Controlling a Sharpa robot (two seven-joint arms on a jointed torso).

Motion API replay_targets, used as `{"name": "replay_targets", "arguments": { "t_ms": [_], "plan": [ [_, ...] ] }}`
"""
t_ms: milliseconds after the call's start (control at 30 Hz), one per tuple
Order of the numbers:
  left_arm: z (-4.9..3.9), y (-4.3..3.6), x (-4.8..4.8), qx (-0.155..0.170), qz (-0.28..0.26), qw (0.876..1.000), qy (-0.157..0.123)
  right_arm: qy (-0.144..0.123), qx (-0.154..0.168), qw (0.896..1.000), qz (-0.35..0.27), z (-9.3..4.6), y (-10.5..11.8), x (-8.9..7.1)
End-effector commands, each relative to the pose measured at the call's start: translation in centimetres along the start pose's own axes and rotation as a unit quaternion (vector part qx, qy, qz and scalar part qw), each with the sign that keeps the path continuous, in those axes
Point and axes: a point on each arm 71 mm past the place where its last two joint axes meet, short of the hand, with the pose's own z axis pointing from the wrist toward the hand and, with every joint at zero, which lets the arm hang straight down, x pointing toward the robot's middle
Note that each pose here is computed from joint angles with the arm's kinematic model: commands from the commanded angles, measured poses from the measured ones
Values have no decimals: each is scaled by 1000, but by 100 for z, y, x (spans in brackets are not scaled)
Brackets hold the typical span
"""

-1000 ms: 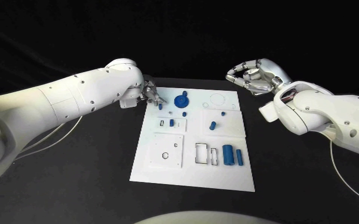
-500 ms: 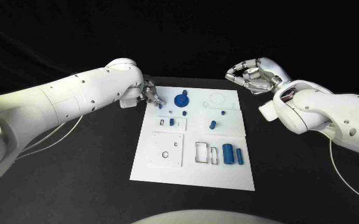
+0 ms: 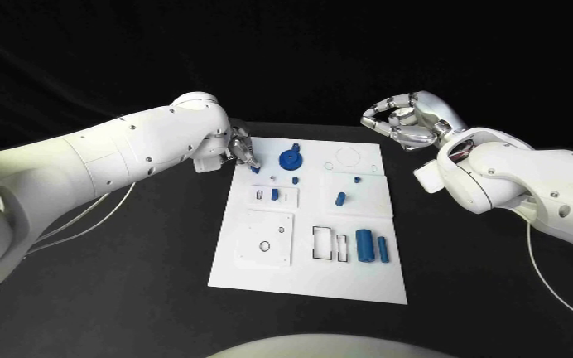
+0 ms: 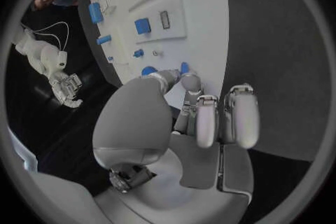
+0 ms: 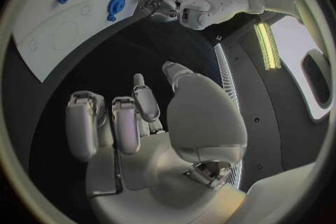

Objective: Assemble the parts on the task board

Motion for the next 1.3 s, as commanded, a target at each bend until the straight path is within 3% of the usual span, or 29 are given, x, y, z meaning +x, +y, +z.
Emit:
{"name": "replay_targets", "arguments": {
  "t_ms": [33, 267, 500, 700, 1033, 1300],
  "plan": [
    [-2, -14, 1, 15, -25, 1000, 2, 8, -6, 1000, -3, 1, 8, 15],
    [-62, 53, 25, 19, -51, 999, 8, 7, -6, 1000, -3, 2, 7, 14],
    [-239, 143, 92, 36, -81, 996, 12, 6, -4, 1000, -4, -3, -6, -3],
    [-362, 134, 172, 51, -84, 995, 3, 6, -3, 1000, -4, -5, -13, -8],
    [-390, 123, 347, 56, -64, 996, -22, 6, -3, 1000, -3, -11, -23, -3],
    [-360, 56, 521, 60, -28, 997, -32, 7, -3, 1000, -3, -14, -28, 0]
  ]
}}
